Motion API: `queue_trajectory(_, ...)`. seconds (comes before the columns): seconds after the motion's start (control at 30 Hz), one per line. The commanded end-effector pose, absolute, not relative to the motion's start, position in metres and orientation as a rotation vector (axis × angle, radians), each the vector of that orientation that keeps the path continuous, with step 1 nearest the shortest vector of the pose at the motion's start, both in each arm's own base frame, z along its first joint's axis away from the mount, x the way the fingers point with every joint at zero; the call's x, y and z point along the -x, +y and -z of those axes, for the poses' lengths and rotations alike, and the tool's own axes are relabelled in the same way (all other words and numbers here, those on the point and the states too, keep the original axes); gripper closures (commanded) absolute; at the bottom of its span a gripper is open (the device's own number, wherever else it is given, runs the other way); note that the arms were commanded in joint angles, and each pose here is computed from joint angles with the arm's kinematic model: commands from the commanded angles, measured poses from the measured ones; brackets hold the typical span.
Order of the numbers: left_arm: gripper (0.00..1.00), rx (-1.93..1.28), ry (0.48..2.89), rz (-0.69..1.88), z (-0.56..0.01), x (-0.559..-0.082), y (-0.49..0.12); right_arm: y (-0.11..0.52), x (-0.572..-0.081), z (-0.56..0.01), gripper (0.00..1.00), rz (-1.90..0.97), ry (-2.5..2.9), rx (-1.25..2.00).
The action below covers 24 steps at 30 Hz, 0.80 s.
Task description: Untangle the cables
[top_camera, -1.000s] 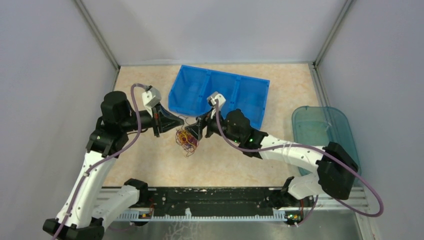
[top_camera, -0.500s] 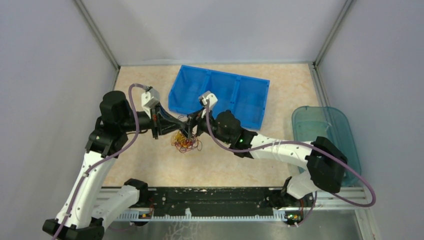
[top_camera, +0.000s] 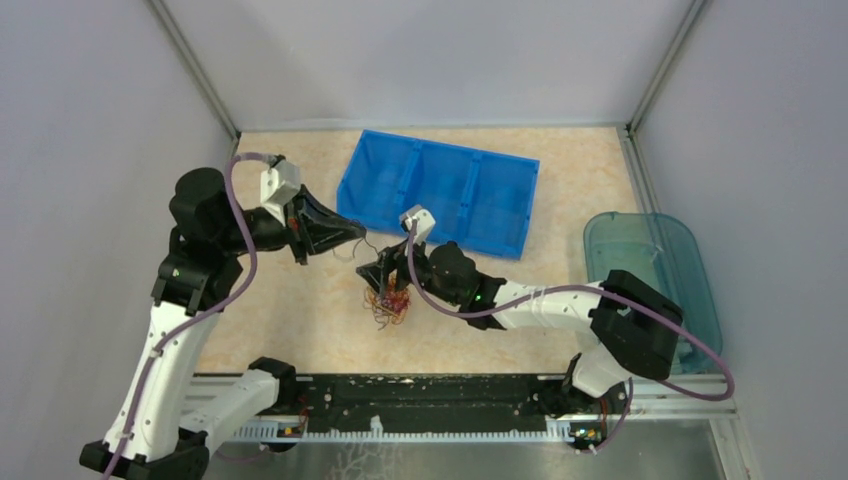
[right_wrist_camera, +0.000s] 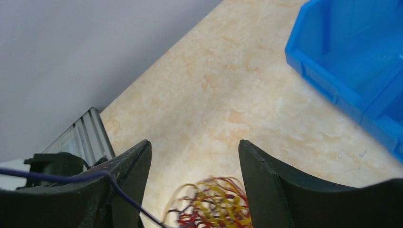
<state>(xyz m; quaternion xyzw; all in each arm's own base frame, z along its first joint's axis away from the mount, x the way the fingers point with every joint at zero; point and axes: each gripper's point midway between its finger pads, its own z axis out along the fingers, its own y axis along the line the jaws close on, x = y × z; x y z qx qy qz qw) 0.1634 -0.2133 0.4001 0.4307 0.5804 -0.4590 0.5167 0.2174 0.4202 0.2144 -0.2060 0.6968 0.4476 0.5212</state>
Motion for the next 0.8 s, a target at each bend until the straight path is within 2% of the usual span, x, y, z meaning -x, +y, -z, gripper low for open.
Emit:
queue_trajectory(0.0, 0.98, -1.073, 1.268, 1.075, -0.434, -0.156, -0.215, 0.42, -0.216, -0.221, 0.32, -1.108, 1.63, 0.432)
queue_trajectory(0.53, 0.97, -1.028, 1.076, 0.896, -0.502, -0.161, -0.206, 0.409, -0.215, -0.172, 0.43, -1.051, 1.737, 0.421)
queue_trajectory(0.77, 0.96, -1.007, 0.985, 0.832, -0.538, -0.157, -0.202, 0.414, -0.215, -0.159, 0.44, -1.045, 1.77, 0.433)
